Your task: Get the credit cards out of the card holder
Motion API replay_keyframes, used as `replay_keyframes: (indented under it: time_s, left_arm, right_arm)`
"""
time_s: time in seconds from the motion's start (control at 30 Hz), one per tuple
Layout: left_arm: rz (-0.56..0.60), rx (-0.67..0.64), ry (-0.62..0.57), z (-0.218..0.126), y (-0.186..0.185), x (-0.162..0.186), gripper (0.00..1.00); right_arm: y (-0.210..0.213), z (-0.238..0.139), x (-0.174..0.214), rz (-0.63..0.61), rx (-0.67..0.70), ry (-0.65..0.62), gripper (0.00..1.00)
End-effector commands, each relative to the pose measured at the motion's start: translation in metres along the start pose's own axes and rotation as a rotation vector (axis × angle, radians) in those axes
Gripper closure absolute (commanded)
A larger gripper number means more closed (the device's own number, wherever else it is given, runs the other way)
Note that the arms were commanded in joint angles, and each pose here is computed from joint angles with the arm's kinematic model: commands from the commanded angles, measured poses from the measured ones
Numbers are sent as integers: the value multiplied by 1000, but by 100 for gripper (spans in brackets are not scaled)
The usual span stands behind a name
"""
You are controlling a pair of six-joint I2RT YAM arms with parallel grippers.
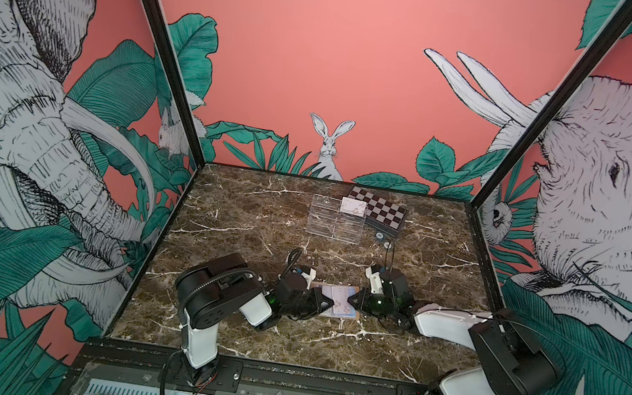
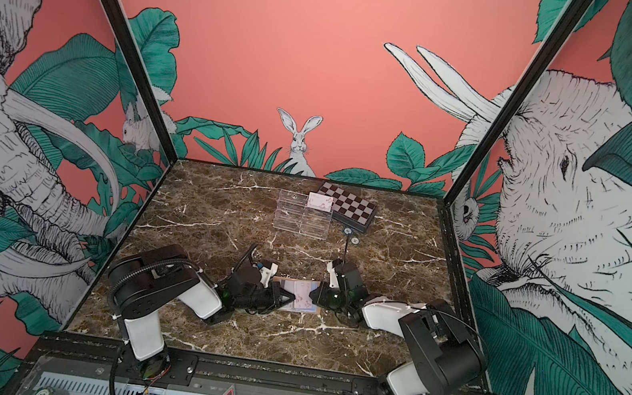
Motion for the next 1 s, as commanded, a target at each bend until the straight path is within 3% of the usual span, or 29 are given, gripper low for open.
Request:
replay_keyframes:
  time_s: [0.0, 0.17, 0.47, 0.63, 0.73, 0.97]
  left_arm:
    - [23, 1, 4, -4, -4, 3, 100]
    - [28, -34, -2, -10, 2, 5, 100]
    - [31, -52, -22, -16, 4, 3, 100]
    - [51, 7, -29, -11, -12, -3, 100]
    - [48, 37, -33, -8, -17, -5, 89]
    - [36, 37, -18, -3, -13, -1, 87]
  right_arm:
    - [-23, 0, 16, 23, 84, 42, 85]
    - [-26, -2, 15, 20, 99, 36, 75]
    - [-24, -3, 15, 18, 98, 35, 75]
    - [-23, -2, 16, 16, 91, 43, 75]
    - [-24, -2, 16, 18, 91, 43, 77]
    - [-23, -2, 17, 16, 86, 45, 80]
Point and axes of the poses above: each gripper's point midway between its finger pads, its own z axis out along the fingers, its own y axis along the line the jaws close on, x = y × z, the point moved 1 cm from there along -z, back along the fingers, and after that the axes turned 10 degrees about z, right-handed, at the moved point
